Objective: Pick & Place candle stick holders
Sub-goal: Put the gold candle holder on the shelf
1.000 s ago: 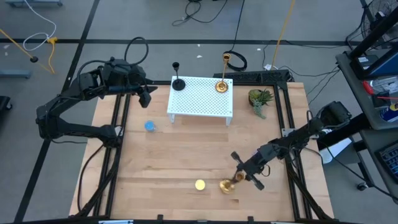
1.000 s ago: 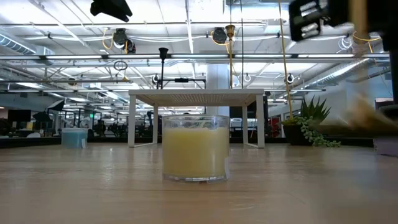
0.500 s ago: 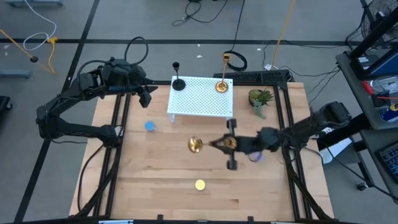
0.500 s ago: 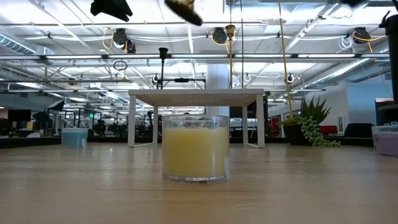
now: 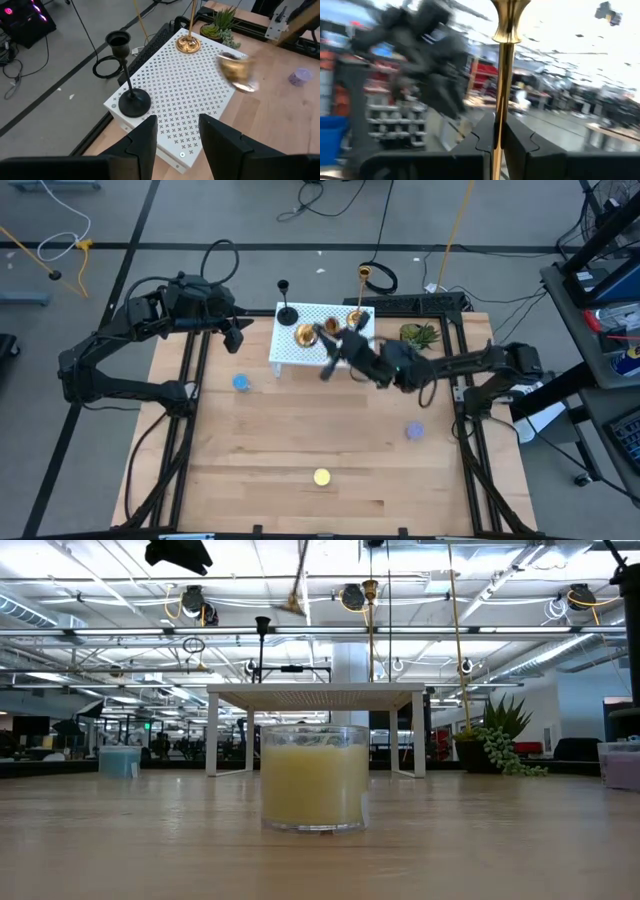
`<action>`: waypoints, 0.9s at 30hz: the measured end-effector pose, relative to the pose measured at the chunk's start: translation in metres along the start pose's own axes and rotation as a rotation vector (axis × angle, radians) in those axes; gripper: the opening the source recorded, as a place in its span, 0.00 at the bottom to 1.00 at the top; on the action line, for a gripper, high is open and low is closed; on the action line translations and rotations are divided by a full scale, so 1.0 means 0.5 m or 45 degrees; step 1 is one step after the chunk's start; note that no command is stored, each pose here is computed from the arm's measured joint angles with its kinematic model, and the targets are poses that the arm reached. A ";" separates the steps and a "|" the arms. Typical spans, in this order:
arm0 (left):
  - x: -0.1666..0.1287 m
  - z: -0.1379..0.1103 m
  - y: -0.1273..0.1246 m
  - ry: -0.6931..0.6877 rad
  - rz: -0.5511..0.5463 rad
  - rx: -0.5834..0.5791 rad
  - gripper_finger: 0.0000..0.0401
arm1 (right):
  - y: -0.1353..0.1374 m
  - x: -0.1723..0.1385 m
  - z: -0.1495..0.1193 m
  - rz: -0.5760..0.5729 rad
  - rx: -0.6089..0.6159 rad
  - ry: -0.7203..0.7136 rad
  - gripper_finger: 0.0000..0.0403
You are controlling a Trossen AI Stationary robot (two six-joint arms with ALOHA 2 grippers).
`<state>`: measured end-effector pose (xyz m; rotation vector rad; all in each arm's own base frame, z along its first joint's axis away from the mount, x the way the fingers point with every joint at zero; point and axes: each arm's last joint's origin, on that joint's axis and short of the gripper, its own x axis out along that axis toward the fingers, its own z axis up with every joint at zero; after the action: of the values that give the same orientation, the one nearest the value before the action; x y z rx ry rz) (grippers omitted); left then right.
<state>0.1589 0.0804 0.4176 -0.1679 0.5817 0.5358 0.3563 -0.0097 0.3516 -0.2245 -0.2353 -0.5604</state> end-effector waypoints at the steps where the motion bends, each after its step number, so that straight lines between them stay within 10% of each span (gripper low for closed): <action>1: 0.000 0.000 0.000 -0.001 0.000 -0.001 0.38 | -0.013 0.008 -0.007 -0.035 -0.002 0.017 0.03; 13: 0.000 0.000 0.000 -0.002 0.000 -0.001 0.38 | -0.142 0.076 -0.104 -0.291 0.082 0.199 0.03; 27: 0.000 0.000 0.000 -0.002 0.000 0.003 0.38 | -0.165 0.094 -0.168 -0.346 0.107 0.320 0.03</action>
<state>0.1589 0.0805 0.4178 -0.1651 0.5807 0.5354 0.3631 -0.1238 0.2967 -0.0388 -0.0441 -0.8392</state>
